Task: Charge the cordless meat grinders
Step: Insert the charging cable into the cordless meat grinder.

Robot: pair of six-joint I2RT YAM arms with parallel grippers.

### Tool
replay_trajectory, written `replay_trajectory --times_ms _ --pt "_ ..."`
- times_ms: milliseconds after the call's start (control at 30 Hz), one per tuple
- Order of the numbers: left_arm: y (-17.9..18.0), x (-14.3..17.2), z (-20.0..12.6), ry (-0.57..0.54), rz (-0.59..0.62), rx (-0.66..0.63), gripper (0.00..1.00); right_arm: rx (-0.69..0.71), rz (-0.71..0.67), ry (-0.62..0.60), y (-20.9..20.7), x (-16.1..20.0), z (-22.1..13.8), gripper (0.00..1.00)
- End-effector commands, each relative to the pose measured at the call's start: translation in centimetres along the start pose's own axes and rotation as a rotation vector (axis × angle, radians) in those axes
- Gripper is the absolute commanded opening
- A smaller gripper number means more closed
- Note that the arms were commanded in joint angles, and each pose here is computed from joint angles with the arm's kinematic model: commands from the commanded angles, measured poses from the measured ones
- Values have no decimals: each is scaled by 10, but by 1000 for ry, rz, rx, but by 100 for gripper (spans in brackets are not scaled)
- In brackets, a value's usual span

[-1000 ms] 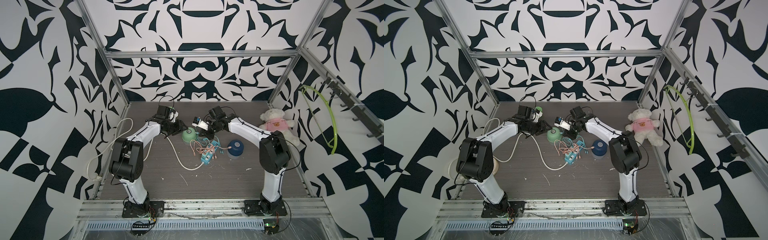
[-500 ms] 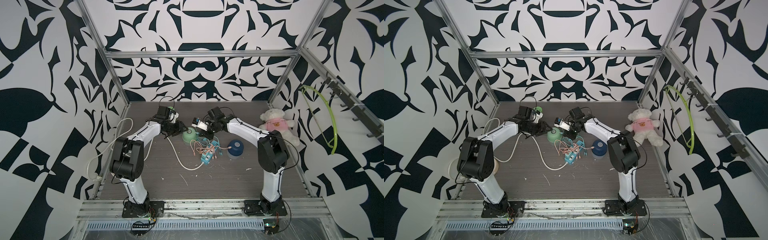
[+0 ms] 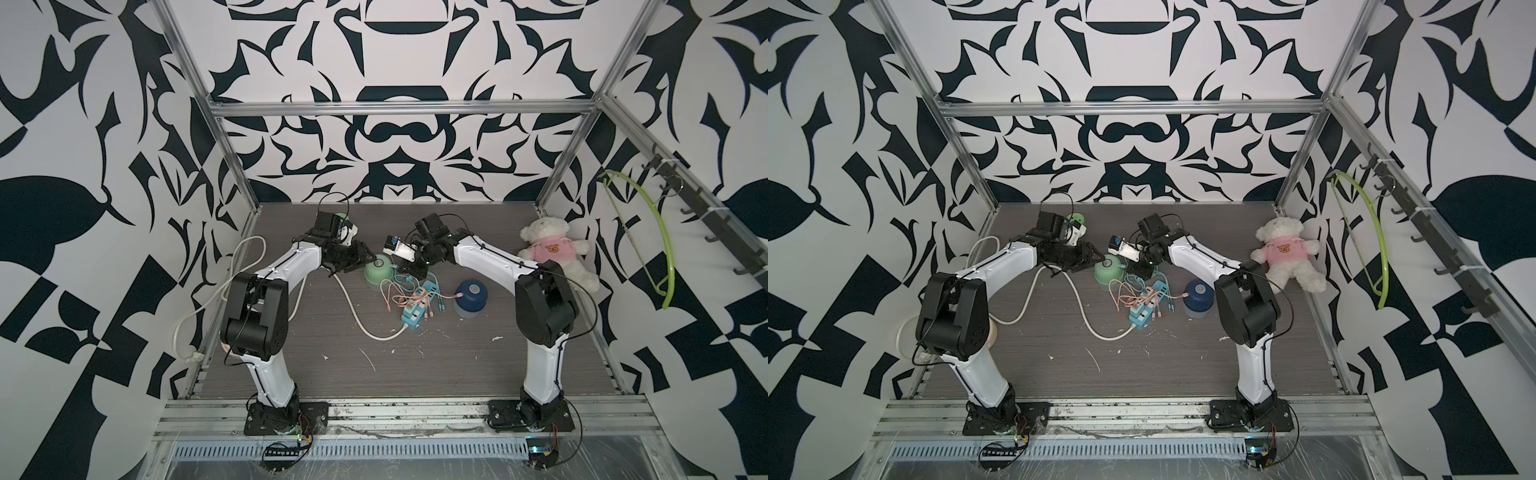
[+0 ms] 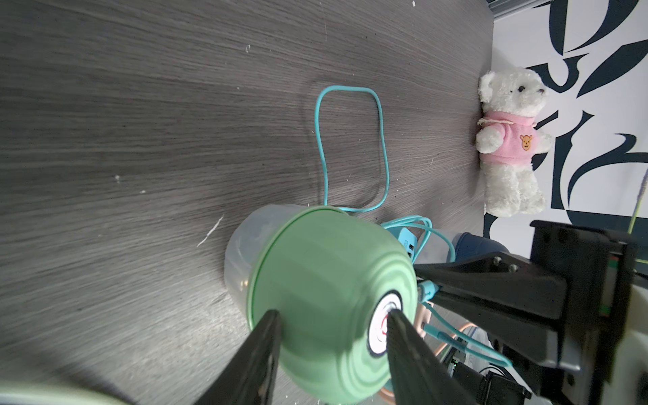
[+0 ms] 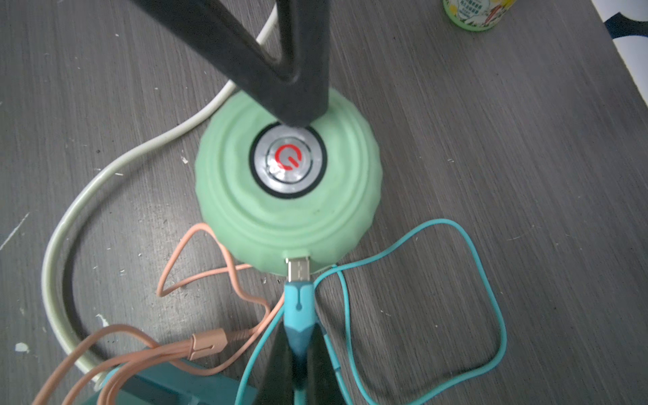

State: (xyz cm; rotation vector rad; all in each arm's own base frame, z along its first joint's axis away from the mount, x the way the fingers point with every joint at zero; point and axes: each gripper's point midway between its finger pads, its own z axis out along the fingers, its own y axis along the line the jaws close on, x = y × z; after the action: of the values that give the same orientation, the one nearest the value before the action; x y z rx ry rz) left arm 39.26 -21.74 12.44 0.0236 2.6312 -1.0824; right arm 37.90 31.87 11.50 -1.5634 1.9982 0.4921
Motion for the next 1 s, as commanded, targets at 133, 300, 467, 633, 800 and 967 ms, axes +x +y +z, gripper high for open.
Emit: replay_trajectory --times_ms 133,300,467,633,800,967 --pt "-7 -1 1 23 18 29 52 -60 -32 -54 10 -25 -7 0" --pt "-8 2 3 41 25 37 51 -57 -23 -71 4 -33 -4 0" --pt "-15 12 10 87 58 42 50 -43 -1 -95 -3 -41 -1 0" --pt "-22 19 15 116 93 44 49 -41 10 -130 -7 -54 -6 0" --pt "-29 19 16 121 122 63 49 -72 -38 -110 2 -59 -10 0" --pt "-38 21 19 130 152 86 49 -91 -75 -73 8 -58 -7 0"
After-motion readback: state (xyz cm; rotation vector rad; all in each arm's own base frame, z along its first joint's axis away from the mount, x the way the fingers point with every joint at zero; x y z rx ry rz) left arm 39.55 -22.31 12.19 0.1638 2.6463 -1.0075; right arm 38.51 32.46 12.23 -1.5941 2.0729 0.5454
